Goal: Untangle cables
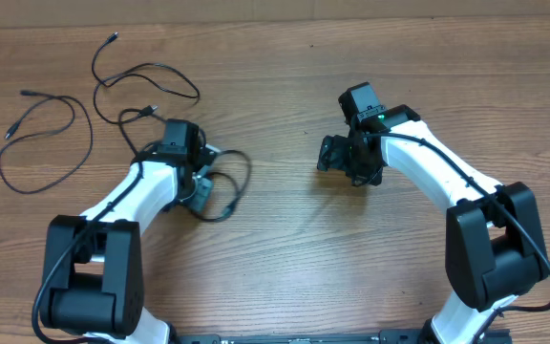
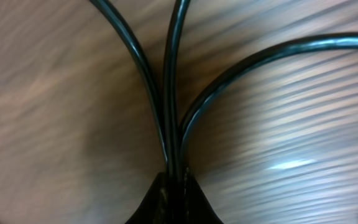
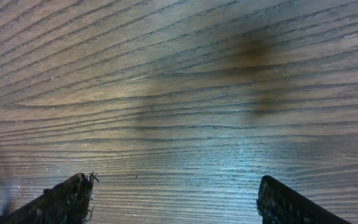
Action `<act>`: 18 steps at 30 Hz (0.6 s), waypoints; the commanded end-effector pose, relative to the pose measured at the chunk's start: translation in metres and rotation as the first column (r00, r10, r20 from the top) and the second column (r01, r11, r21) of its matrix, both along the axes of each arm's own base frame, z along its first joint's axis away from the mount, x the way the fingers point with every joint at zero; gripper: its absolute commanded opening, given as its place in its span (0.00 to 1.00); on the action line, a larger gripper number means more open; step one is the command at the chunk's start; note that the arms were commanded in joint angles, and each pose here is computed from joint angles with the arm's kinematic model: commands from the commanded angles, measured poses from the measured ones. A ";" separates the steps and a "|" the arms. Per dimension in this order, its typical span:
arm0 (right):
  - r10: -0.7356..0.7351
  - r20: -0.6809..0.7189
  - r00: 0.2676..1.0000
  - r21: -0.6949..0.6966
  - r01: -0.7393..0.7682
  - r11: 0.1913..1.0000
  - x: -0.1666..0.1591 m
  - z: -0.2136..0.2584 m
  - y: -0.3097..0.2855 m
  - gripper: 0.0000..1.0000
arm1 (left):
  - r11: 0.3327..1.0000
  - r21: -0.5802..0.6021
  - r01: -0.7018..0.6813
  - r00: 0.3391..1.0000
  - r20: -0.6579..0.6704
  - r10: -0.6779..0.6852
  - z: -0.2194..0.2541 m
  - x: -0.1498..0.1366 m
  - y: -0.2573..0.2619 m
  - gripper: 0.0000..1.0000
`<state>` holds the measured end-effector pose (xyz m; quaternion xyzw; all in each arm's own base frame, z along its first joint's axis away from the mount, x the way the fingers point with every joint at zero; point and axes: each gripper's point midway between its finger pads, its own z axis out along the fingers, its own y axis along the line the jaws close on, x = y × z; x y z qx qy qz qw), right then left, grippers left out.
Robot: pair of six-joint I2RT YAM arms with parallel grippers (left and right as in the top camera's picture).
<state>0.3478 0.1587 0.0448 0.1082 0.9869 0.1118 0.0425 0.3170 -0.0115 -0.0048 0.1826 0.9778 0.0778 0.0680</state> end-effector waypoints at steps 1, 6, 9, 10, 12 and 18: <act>0.002 0.023 1.000 -0.003 -0.002 1.000 0.006 0.004 0.000 0.84 | 0.896 0.275 -0.350 0.916 -0.100 0.388 -0.027 -0.063 0.076 0.04; 0.002 0.026 1.000 -0.002 -0.002 1.000 0.006 0.002 0.000 0.85 | 0.691 0.310 -0.653 0.690 -0.132 0.712 -0.023 -0.110 0.121 0.04; 0.002 0.036 0.999 0.001 -0.002 1.000 0.008 0.001 0.001 0.88 | 0.634 0.267 -0.725 0.612 -0.172 0.772 -0.026 -0.121 0.131 0.04; 0.002 0.042 0.999 0.003 -0.002 1.000 0.009 0.000 0.001 0.88 | 0.613 0.247 -0.751 0.583 -0.189 0.790 -0.027 -0.125 0.133 0.04; 0.001 0.045 0.999 0.005 -0.002 1.000 0.010 0.000 0.002 0.89 | 0.567 0.232 -0.790 0.534 -0.191 0.823 -0.029 -0.130 0.143 0.05; 0.001 0.068 0.998 0.013 -0.002 1.000 0.015 0.002 0.004 0.90 | 0.581 0.069 -0.811 0.565 -0.170 0.808 -0.037 -0.103 0.150 0.04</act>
